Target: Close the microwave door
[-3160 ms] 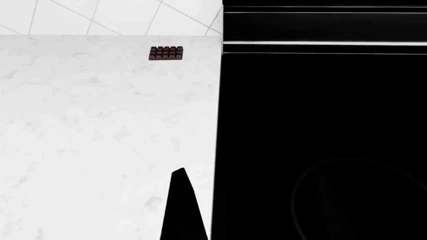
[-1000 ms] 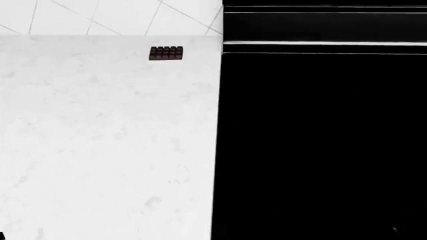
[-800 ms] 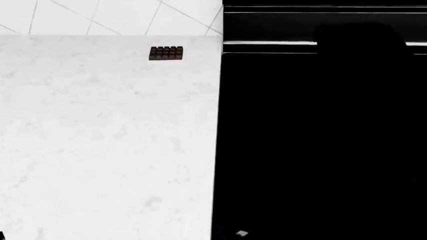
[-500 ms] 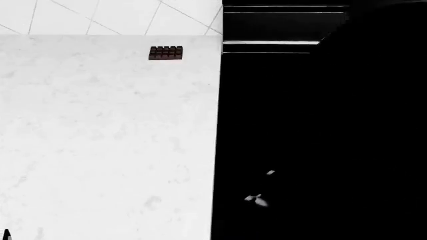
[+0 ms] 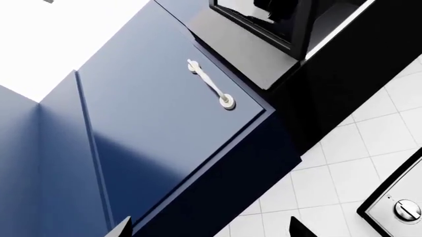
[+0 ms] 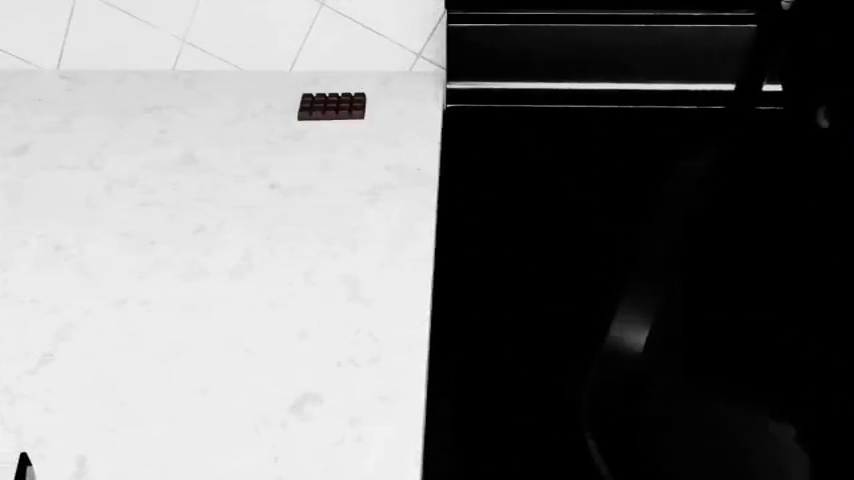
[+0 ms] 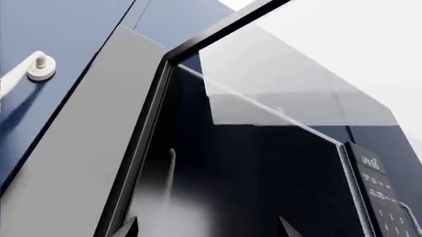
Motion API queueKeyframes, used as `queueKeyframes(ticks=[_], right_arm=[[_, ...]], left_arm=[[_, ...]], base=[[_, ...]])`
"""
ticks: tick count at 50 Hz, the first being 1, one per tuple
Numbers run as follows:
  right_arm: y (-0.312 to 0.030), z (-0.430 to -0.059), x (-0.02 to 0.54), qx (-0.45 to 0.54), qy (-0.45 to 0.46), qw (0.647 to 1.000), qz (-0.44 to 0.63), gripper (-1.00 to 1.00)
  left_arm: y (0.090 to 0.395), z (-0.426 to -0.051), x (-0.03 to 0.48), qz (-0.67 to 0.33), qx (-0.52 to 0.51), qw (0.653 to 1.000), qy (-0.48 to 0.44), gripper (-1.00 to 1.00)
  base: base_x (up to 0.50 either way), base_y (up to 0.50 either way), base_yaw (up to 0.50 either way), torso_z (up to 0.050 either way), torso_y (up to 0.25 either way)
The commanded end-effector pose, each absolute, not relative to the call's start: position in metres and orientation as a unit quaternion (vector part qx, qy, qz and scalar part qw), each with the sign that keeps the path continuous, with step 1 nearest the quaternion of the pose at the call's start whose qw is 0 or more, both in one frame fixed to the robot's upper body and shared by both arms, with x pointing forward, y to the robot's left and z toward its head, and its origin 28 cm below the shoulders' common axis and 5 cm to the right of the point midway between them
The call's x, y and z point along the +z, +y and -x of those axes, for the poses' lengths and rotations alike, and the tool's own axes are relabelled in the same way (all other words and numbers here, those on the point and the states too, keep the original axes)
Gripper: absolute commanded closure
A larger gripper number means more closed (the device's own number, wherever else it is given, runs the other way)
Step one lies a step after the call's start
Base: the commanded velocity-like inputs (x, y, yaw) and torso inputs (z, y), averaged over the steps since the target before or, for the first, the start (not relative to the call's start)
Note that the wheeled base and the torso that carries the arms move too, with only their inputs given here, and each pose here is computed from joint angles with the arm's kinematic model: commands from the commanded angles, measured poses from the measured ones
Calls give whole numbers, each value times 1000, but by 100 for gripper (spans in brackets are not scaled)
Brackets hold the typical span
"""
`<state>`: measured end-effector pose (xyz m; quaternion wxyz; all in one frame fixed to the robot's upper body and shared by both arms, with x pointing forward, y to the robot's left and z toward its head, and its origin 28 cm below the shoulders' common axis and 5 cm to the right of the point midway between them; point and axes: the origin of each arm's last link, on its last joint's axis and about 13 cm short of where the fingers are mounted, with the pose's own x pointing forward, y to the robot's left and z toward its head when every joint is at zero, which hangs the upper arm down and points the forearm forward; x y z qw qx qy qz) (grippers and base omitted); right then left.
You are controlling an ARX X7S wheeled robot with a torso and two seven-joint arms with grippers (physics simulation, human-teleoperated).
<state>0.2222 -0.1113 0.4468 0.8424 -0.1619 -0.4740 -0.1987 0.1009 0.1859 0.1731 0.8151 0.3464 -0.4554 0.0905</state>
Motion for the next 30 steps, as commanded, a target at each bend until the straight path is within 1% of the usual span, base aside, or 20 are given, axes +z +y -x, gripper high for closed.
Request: queueKeyframes(ticks=[1,8,14,17,21,27,30], right_arm=[[-121,-229,451,-221,-455,848,155,-100],[-125,-238,452,-223,-440,857,147,-100],[-127,-245,454,-235,-432,858,150,-100],[-127,-245,456,-236,-430,858,152,-100],[-128,-248,462,-240,-425,855,179,-100],[-129,-245,474,-240,-426,854,178,-100],[-133,-248,478,-240,-416,862,163,-100]], left_arm=[[186,-101,172,-347,91,815,-456,-100],[186,-100,172,-347,90,814,-457,-100],[186,-101,172,-346,90,815,-456,-100],[186,-101,173,-347,91,814,-457,-100],[187,-100,174,-347,94,813,-457,-100],[186,-100,175,-348,93,813,-458,-100],[186,-101,175,-347,94,814,-457,-100]], base=[[0,0,0,0,0],[0,0,0,0,0],[0,0,0,0,0],[0,0,0,0,0],[0,0,0,0,0],[0,0,0,0,0],[0,0,0,0,0]])
